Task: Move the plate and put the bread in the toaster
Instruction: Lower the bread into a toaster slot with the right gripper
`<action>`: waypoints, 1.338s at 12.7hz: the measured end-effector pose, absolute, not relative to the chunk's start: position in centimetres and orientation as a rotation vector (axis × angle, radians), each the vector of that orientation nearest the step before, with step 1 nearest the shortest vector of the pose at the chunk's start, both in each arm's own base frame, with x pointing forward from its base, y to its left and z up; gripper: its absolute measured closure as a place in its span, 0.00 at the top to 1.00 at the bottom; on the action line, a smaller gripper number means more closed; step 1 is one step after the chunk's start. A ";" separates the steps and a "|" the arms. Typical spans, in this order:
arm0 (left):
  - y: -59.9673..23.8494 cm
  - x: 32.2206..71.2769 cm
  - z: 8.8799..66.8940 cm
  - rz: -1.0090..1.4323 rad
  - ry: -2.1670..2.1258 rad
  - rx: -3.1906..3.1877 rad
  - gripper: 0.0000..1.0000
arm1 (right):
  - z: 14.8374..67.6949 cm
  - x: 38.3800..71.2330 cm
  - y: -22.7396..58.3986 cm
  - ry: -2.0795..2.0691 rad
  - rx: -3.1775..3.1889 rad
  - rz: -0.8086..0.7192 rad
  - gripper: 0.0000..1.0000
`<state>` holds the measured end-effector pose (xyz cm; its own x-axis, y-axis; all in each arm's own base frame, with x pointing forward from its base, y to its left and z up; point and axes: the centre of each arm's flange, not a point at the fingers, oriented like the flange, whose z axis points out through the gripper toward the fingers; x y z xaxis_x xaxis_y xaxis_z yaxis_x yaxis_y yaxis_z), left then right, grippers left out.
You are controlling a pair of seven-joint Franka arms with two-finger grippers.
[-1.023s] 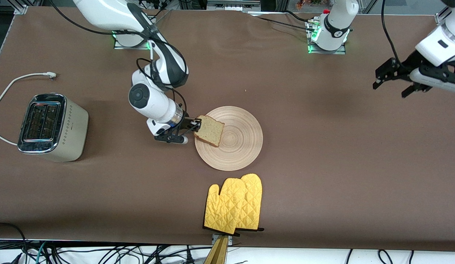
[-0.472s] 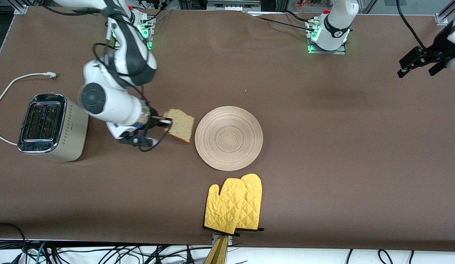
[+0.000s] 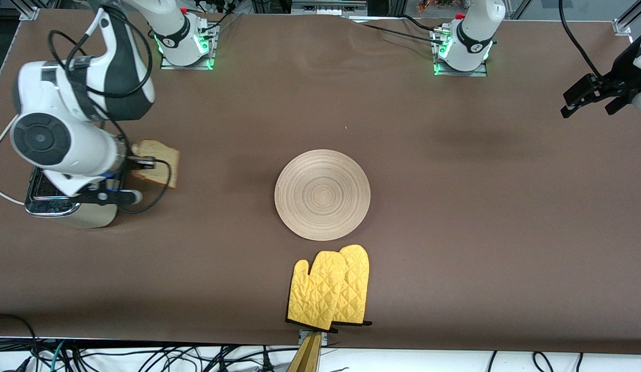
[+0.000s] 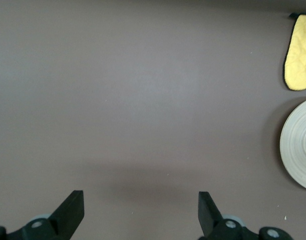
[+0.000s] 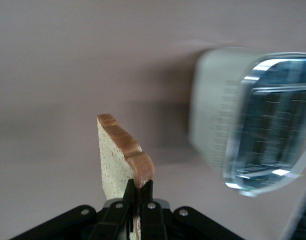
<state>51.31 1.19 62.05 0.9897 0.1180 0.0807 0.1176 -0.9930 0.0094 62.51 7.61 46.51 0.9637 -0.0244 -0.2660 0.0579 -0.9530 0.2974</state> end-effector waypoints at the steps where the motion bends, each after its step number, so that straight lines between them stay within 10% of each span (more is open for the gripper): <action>1: 1.0 52.2 62.1 0.125 0.186 3.131 1.00 | 47.1 62.7 4.6 0.041 2.743 -0.386 0.07; 17: -2.2 56.0 60.4 0.048 0.258 3.134 1.00 | 43.9 65.2 -9.2 0.153 2.565 -0.410 0.07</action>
